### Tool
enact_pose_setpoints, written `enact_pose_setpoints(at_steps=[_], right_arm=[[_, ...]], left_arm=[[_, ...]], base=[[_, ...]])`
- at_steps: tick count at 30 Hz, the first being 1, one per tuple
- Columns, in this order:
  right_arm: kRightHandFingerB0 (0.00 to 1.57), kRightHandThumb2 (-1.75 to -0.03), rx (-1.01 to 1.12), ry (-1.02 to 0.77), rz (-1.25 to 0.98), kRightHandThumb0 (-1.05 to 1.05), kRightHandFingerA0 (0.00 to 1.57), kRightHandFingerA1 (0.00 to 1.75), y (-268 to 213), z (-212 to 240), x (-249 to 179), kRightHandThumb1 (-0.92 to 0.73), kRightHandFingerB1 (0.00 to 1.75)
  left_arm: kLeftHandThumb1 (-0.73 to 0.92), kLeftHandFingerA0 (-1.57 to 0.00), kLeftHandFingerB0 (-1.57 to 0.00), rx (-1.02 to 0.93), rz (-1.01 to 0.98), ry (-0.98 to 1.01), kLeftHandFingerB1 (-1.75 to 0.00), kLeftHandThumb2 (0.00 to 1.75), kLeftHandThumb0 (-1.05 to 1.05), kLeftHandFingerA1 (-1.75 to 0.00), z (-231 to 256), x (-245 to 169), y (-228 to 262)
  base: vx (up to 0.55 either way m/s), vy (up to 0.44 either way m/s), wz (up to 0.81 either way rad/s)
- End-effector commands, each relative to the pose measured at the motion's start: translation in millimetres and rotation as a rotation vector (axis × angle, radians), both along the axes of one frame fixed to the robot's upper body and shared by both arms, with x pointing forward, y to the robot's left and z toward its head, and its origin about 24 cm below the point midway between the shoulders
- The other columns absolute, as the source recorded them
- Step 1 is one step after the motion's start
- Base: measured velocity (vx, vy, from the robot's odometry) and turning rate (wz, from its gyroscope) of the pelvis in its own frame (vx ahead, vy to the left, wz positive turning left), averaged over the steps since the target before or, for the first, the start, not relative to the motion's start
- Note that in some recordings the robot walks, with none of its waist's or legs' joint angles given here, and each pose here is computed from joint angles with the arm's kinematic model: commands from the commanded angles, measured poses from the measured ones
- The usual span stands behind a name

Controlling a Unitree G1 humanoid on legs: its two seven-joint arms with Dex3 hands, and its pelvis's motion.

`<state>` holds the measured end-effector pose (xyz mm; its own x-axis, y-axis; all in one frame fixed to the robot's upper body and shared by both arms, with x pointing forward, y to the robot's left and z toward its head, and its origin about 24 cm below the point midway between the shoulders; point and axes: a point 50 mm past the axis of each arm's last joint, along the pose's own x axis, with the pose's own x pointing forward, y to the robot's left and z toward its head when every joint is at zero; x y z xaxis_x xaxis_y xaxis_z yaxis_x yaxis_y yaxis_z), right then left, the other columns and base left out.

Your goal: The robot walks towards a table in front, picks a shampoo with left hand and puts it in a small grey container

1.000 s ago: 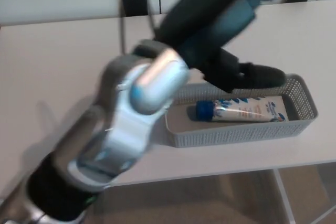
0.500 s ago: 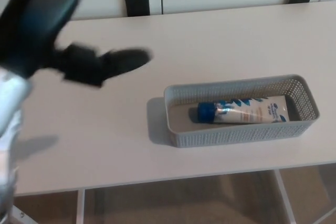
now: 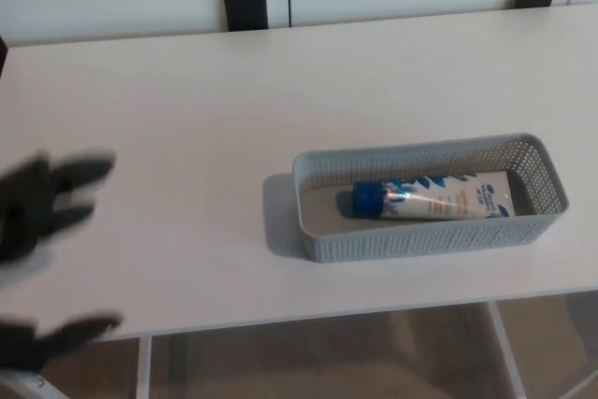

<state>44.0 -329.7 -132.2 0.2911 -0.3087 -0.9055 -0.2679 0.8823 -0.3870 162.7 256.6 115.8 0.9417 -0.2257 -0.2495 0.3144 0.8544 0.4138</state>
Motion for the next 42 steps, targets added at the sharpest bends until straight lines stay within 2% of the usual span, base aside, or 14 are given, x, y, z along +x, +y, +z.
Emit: enact_pose_setpoints(at_steps=[1,6,8,9,12,13,17,18,19,23,38,40,41,42], right_arm=[[0.47,-0.63,-0.019,0.069,0.010,-0.31,0.60,0.44,-13,5,-19,-0.77,0.38],[0.47,-0.63,-0.025,0.063,-0.003,-0.30,0.59,0.43,-13,5,-16,-0.76,0.37],[0.47,-0.62,-0.021,0.061,-0.007,-0.30,0.60,0.44,-13,5,-16,-0.76,0.38],[0.47,-0.62,-0.023,0.061,-0.001,-0.30,0.60,0.43,-13,5,-14,-0.76,0.37],[0.47,-0.63,-0.026,0.068,0.038,-0.33,0.59,0.43,-14,6,-11,-0.79,0.38],[0.45,-0.63,-0.025,0.066,0.041,-0.33,0.58,0.43,-14,6,-10,-0.78,0.37],[0.46,-0.63,-0.030,0.069,0.050,-0.34,0.59,0.43,-13,6,-7,-0.79,0.38],[0.45,-0.64,-0.033,0.071,0.063,-0.34,0.57,0.43,-13,6,-7,-0.79,0.37],[0.47,-0.63,-0.033,0.070,0.064,-0.34,0.59,0.43,-12,5,-6,-0.79,0.38],[0.47,-0.63,-0.028,0.067,0.063,-0.33,0.59,0.44,-8,3,-2,-0.77,0.38],[0.46,-0.63,-0.019,0.026,0.077,-0.33,0.59,0.44,-10,7,18,-0.77,0.38],[0.47,-0.62,-0.009,0.006,0.078,-0.33,0.59,0.44,-11,9,22,-0.76,0.38],[0.47,-0.62,-0.008,-0.004,0.077,-0.33,0.59,0.44,-11,10,26,-0.76,0.38],[0.46,-0.62,-0.009,-0.008,0.080,-0.33,0.58,0.43,-11,10,28,-0.76,0.38]], left_arm=[[0.40,-0.30,-0.32,-0.235,-0.679,0.464,-0.31,0.53,-0.59,-0.35,-5,-122,49],[0.43,-0.33,-0.32,-0.345,-0.616,0.620,-0.31,0.54,-0.59,-0.37,-40,-113,73],[0.38,-0.27,-0.31,-0.340,-0.575,0.658,-0.42,0.74,-0.62,-0.46,-47,-112,80],[0.43,-0.31,-0.34,-0.334,-0.554,0.680,-0.32,0.54,-0.60,-0.38,-51,-112,83],[0.43,-0.31,-0.35,-0.308,-0.461,0.777,-0.33,0.53,-0.48,-0.38,-76,-112,95],[0.39,-0.29,-0.31,-0.293,-0.412,0.807,-0.42,0.66,-0.52,-0.46,-86,-112,97],[0.46,-0.31,-0.37,-0.187,-0.273,0.906,-0.35,0.54,-0.44,-0.39,-117,-113,104],[0.45,-0.44,-0.43,-0.078,-0.195,0.987,-0.35,0.54,-0.47,-0.39,-134,-115,106],[0.39,-0.45,-0.35,-0.014,-0.176,1.003,-0.45,0.72,-0.56,-0.51,-141,-114,106],[0.57,-0.43,-0.27,0.300,-0.129,1.033,-0.34,0.58,-0.44,-0.43,-181,-106,97],[0.73,-0.39,-0.42,0.203,0.529,0.874,-0.41,0.61,-0.45,-0.42,-231,-51,71],[0.83,-0.45,-0.43,0.237,0.543,0.826,-0.40,0.65,-0.57,-0.42,-238,-64,64],[0.73,-0.37,-0.25,0.263,0.512,0.845,-0.49,1.08,-0.63,-0.57,-239,-63,64],[0.91,-0.35,-0.26,0.304,0.473,0.866,-0.34,0.71,-0.69,-0.39,-240,-62,64]], base=[[0.00,0.000,0.00],[0.00,0.000,0.00],[0.00,0.000,0.00],[0.00,0.000,0.00],[0.00,0.000,0.00],[0.00,0.000,0.00],[0.00,0.000,0.00],[0.00,0.000,0.00],[0.00,0.000,0.00],[0.00,0.000,0.00],[0.00,0.000,0.00],[0.00,0.000,0.00],[0.00,0.000,0.00],[0.00,0.000,0.00]])
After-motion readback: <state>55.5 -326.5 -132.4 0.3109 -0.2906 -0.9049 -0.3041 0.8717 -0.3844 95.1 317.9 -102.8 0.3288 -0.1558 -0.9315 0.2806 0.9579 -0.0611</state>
